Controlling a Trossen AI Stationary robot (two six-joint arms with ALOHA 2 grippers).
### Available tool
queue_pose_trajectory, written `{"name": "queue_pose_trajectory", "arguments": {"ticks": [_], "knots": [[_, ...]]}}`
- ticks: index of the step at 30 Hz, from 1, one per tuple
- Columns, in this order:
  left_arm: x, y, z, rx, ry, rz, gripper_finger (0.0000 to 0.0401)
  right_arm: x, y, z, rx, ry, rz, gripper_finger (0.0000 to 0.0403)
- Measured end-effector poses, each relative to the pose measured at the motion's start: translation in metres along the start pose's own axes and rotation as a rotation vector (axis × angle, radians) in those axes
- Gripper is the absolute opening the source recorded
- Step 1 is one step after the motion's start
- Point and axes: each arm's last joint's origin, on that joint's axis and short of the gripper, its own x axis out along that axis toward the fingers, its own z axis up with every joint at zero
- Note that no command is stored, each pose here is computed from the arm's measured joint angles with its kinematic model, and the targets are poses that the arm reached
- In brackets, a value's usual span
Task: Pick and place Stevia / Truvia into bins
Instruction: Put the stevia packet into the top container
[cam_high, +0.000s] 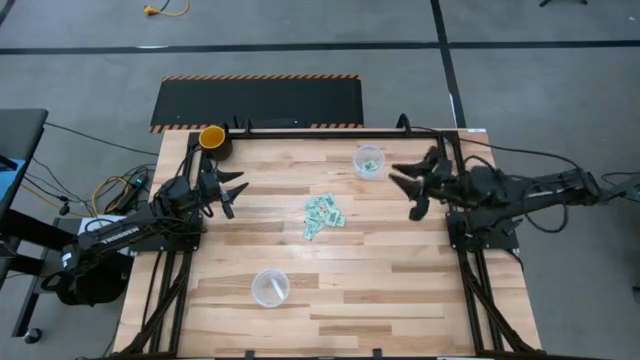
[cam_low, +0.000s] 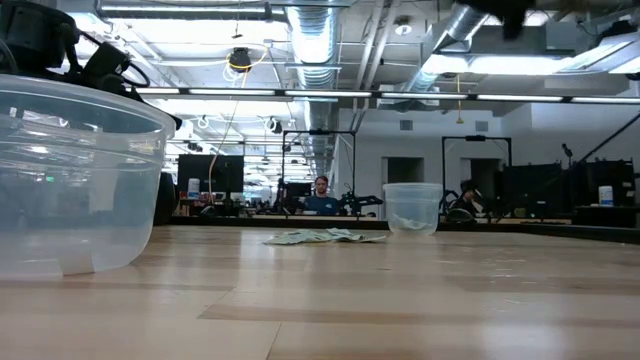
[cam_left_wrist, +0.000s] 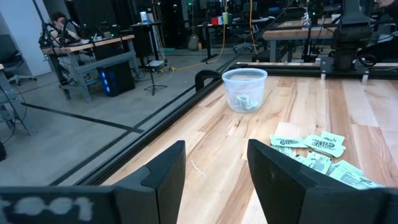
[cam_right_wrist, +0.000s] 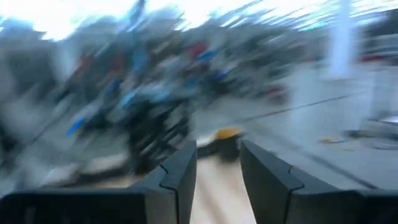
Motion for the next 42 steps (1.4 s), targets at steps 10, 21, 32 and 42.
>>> {"name": "queue_pose_trajectory", "arguments": {"ticks": [10, 21, 32, 42], "knots": [[0.000, 0.000, 0.000, 0.000, 0.000, 0.000, 0.0163, -0.014, -0.004, -0.062, 0.086, -0.097, -0.092, 0.0116], [0.000, 0.000, 0.000, 0.000, 0.000, 0.000, 0.0163, -0.020, -0.003, -0.042, 0.081, 0.518, 0.149, 0.0116], [0.000, 0.000, 0.000, 0.000, 0.000, 0.000, 0.0163, -0.025, -0.002, -0.065, -0.086, 0.884, 0.166, 0.0116], [0.000, 0.000, 0.000, 0.000, 0.000, 0.000, 0.0163, -0.002, 0.006, -0.059, -0.179, 1.047, 0.111, 0.0116]]}}
